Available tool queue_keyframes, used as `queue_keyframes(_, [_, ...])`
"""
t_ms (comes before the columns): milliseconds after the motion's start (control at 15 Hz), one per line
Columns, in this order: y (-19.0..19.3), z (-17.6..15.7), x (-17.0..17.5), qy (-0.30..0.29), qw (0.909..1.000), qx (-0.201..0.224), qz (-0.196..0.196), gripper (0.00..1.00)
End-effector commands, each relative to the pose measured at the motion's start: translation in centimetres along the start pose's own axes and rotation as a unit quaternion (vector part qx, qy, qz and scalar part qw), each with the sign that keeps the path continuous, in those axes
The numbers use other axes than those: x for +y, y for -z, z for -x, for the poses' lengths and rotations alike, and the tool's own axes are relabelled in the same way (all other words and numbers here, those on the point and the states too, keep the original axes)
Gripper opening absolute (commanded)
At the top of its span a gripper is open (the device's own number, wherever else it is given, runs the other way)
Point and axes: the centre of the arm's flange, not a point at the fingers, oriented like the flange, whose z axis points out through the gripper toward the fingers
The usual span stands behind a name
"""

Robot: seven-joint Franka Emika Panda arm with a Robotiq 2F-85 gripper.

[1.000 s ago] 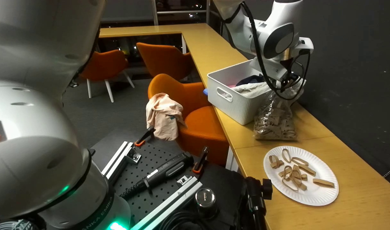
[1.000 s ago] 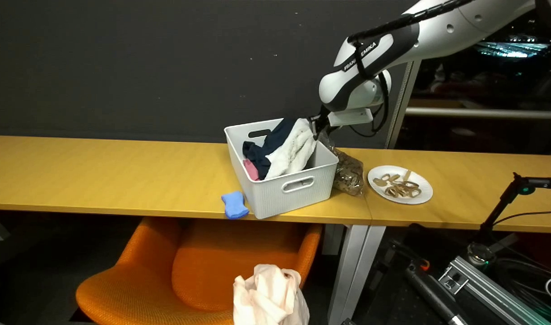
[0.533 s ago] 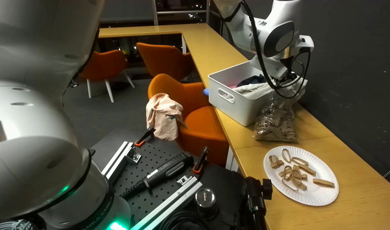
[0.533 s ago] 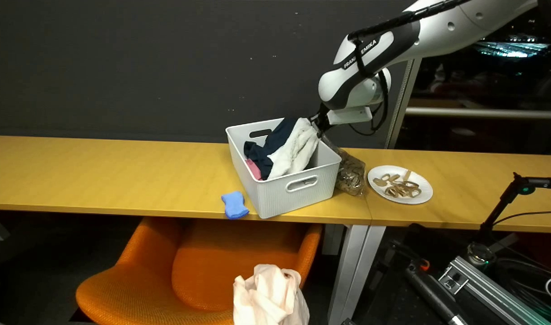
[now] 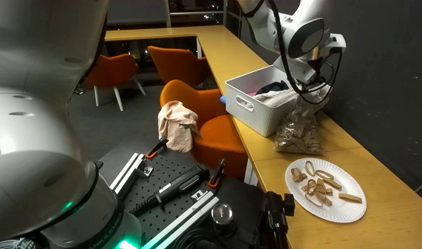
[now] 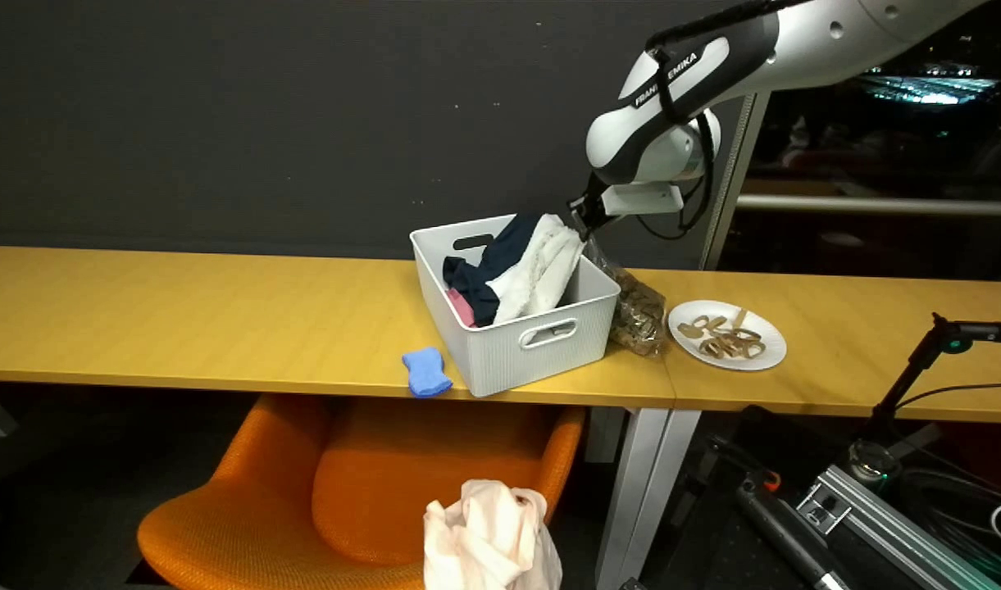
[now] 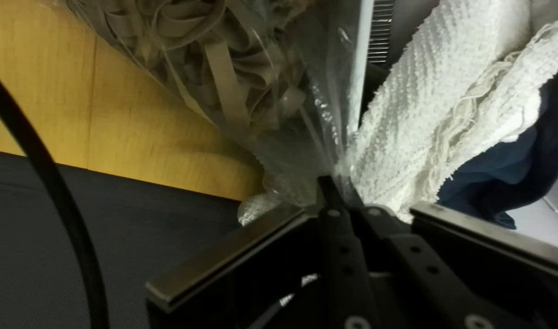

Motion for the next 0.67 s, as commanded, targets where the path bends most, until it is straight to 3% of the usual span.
queue_keyframes(0, [2.53, 0.13, 0.84, 0.0, 0.9994, 0.01, -0.033, 0.01])
queue_keyframes(267, [3.15, 0.08, 1.26, 0.001, 0.9989, 0.014, -0.044, 0.01])
queue_keyframes(333, [3.05, 0.11, 1.14, 0.004, 0.999, 0.012, -0.044, 0.2])
queue_keyframes(600, [2.99, 0.29, 0.63, 0.01, 0.9991, -0.001, -0.04, 0.48])
